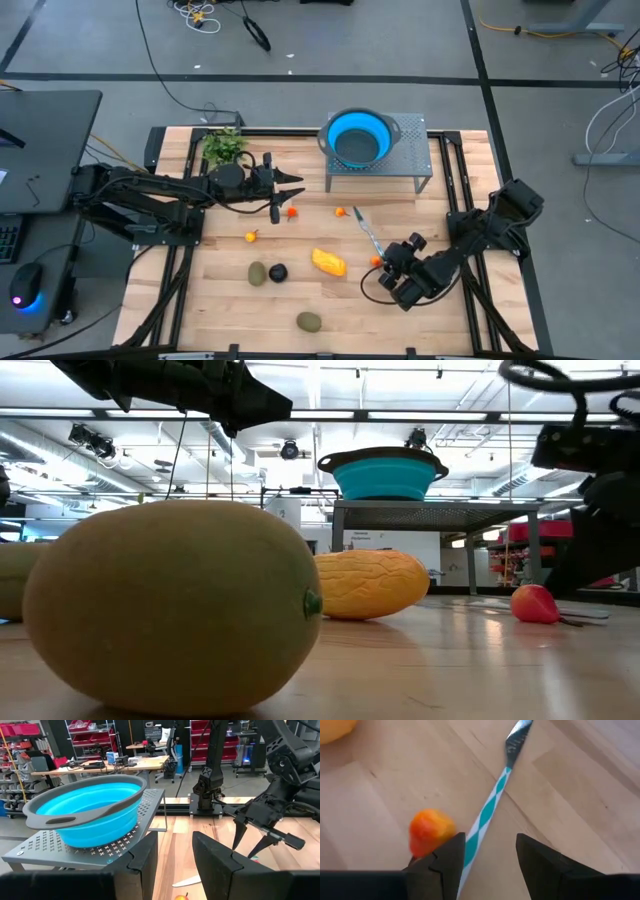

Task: Pick & Place Fruit
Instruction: Put the blue knife on the shelf

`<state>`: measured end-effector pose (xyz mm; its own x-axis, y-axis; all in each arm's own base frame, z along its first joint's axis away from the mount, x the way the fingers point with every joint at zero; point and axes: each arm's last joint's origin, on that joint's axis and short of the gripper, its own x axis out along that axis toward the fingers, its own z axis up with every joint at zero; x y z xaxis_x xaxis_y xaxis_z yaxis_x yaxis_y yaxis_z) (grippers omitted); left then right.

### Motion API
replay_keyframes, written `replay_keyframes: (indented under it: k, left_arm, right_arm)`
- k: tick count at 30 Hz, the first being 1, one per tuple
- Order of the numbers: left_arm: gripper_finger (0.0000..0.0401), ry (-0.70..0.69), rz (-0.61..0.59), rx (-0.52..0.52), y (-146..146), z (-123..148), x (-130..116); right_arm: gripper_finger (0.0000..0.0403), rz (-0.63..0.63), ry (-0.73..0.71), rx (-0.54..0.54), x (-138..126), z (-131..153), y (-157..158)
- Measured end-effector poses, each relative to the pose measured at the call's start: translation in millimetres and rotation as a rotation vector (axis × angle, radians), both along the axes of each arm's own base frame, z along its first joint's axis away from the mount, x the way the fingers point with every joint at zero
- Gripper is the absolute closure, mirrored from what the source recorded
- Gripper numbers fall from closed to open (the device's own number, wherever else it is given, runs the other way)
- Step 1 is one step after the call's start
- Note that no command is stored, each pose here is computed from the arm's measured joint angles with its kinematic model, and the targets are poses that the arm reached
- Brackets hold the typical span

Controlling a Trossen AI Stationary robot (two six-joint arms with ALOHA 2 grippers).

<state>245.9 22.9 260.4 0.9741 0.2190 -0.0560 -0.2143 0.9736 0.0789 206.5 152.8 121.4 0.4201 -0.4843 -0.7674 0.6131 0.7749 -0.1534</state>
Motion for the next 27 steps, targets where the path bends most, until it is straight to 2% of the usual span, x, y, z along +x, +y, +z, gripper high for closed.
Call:
replay_keyframes:
  k: [3,12,18,23,27]
  left_arm:
    - [0.0271,0.001,0.0,-0.003,0.0,-0.1,0.0]
    - [0.0271,0.014,0.0,-0.004,0.0,-1.4,-0.1]
    - [0.0271,0.015,0.0,-0.002,0.0,-1.4,-0.1]
    - [0.0271,0.015,0.0,-0.003,0.0,-1.5,-0.1]
    - [0.0271,0.015,0.0,-0.004,0.0,-1.5,-0.1]
  right_arm:
    - [0.0215,-0.011,0.022,0.006,1.0,-6.1,-1.6]
    - [0.0215,-0.009,-0.037,0.012,7.5,-13.2,3.0]
    - [0.0215,-0.02,0.048,-0.038,0.2,-12.9,-2.5]
    - [0.0215,-0.09,0.136,-0.079,-10.4,-11.9,-10.6]
    - [0.0215,-0.095,0.133,-0.088,-12.6,-11.3,-10.0]
